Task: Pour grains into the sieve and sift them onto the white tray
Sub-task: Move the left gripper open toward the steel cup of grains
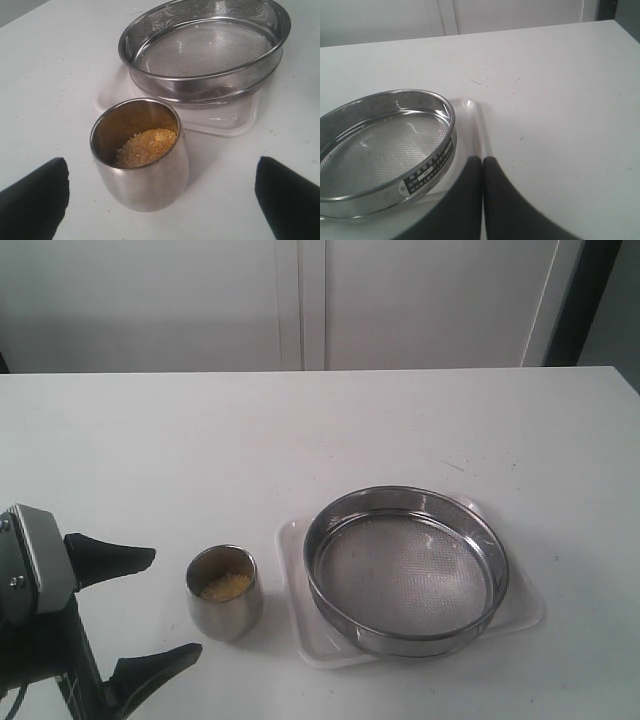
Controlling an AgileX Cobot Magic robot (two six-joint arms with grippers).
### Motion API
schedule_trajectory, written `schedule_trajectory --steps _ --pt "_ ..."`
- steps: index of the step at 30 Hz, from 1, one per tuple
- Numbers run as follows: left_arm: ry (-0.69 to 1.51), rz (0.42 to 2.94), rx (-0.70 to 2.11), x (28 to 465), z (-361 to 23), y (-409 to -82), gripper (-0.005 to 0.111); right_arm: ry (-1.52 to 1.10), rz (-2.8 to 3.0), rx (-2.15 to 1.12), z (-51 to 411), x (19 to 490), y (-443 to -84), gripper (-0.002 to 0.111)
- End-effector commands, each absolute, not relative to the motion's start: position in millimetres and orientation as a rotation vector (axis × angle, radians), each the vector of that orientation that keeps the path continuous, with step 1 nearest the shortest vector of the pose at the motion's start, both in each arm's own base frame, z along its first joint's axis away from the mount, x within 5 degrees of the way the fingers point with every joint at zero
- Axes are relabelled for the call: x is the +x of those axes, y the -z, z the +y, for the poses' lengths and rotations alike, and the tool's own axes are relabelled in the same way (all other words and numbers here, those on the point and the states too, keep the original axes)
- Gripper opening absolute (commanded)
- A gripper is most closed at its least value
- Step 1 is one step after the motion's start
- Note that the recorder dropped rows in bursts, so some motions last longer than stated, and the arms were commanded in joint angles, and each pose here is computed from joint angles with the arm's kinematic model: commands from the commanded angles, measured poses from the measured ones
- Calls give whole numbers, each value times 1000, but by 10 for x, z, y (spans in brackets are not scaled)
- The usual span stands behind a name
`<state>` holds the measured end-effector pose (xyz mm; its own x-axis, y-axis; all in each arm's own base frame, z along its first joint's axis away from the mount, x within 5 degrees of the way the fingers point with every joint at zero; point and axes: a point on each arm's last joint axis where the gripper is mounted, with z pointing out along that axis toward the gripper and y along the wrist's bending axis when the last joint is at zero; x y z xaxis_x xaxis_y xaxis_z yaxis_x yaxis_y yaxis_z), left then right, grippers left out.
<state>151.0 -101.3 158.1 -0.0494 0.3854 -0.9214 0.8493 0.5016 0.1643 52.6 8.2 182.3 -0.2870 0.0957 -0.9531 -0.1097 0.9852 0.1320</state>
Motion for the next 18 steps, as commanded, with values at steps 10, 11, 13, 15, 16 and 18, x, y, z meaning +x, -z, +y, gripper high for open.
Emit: schedule_trajectory --steps 10,11,13,15,16,18 --pt "480 1746 1002 1572 -969 -1501 105 -199 1838 -12 82 527 -1817 0" --pt "478 1739 1009 1584 -975 -1500 105 -199 1838 -12 82 527 -1817 0" --pt "471 1743 1023 1609 -982 -1473 105 -199 1838 -12 82 527 -1817 0" --pt "493 1734 1016 1648 -1006 -1463 105 -199 1838 -12 82 527 -1817 0" --pt "507 1726 1011 1663 -1020 -1460 105 -199 1838 -12 82 527 -1817 0" --pt "524 1703 1005 1714 -1048 -1466 105 -199 1838 -12 82 527 -1817 0"
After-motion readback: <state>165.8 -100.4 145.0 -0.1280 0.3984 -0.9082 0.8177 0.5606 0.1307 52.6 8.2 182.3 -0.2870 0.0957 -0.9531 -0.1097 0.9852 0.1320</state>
